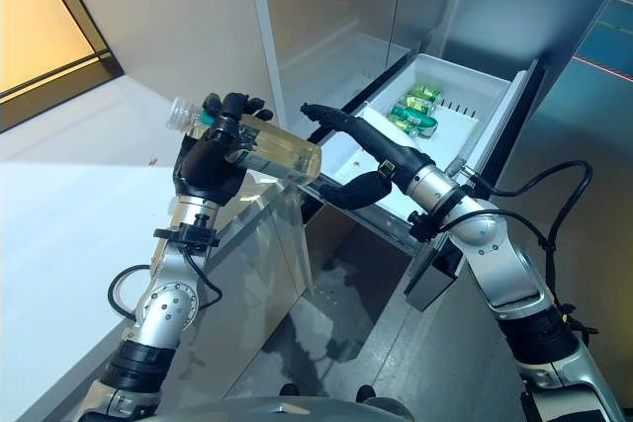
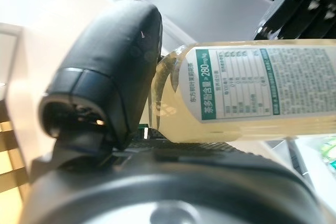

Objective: Put drinks into fridge and close the fridge

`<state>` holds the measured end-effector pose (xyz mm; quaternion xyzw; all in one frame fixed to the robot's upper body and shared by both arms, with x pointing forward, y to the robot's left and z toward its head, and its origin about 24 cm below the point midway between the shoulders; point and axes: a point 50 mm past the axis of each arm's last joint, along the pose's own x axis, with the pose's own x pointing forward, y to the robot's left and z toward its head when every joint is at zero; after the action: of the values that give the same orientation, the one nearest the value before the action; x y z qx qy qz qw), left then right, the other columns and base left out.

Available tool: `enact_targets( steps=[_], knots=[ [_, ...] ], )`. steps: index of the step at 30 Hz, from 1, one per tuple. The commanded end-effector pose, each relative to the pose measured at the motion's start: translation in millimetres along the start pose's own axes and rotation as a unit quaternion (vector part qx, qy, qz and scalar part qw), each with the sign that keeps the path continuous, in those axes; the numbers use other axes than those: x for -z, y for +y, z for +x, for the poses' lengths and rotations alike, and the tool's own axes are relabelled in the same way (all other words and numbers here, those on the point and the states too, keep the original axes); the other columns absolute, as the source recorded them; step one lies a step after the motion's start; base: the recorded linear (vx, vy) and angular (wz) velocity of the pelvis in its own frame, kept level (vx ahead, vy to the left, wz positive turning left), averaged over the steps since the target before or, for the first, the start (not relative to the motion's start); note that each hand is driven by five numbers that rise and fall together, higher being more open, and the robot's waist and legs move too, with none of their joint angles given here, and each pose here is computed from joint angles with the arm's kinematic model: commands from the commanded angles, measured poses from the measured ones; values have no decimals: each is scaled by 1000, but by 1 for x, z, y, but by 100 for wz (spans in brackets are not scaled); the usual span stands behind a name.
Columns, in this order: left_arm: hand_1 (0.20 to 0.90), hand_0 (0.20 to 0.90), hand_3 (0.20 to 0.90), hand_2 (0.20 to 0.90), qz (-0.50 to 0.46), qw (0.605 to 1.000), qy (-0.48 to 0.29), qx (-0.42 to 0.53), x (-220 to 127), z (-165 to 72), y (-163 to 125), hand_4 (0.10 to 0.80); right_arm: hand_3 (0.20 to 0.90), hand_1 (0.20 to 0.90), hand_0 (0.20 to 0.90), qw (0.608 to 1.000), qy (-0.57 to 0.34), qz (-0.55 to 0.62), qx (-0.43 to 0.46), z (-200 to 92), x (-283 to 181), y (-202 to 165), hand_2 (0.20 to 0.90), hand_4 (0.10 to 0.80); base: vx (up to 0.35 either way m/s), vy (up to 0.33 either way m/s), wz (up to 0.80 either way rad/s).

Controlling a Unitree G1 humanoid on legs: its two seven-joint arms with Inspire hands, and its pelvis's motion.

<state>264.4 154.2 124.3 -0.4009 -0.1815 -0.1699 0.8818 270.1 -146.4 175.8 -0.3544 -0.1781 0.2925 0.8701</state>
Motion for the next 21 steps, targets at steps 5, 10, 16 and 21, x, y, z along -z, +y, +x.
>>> enact_targets(
  steps=[5, 10, 16, 21],
  knots=[
    [300, 300, 200, 300, 24, 970, -134, 199, -42, 42, -78, 100, 900, 900, 900, 995, -93, -28, -29, 24, -46, -14, 900, 800, 0, 0, 0],
    [300, 300, 200, 300, 25, 971, -125, 200, -37, 44, -80, 100, 900, 900, 900, 994, -97, -16, -50, 29, -49, -11, 900, 800, 1, 0, -1],
    [300, 300, 200, 300, 21, 973, -106, 202, -27, 45, -83, 100, 900, 900, 900, 991, -102, 45, -66, 37, -51, -3, 900, 800, 2, 1, -2],
    [300, 300, 200, 300, 21, 975, -87, 203, -18, 46, -84, 100, 900, 900, 900, 989, -115, 75, -51, 42, -53, -1, 900, 800, 0, 0, 0]
  ],
)
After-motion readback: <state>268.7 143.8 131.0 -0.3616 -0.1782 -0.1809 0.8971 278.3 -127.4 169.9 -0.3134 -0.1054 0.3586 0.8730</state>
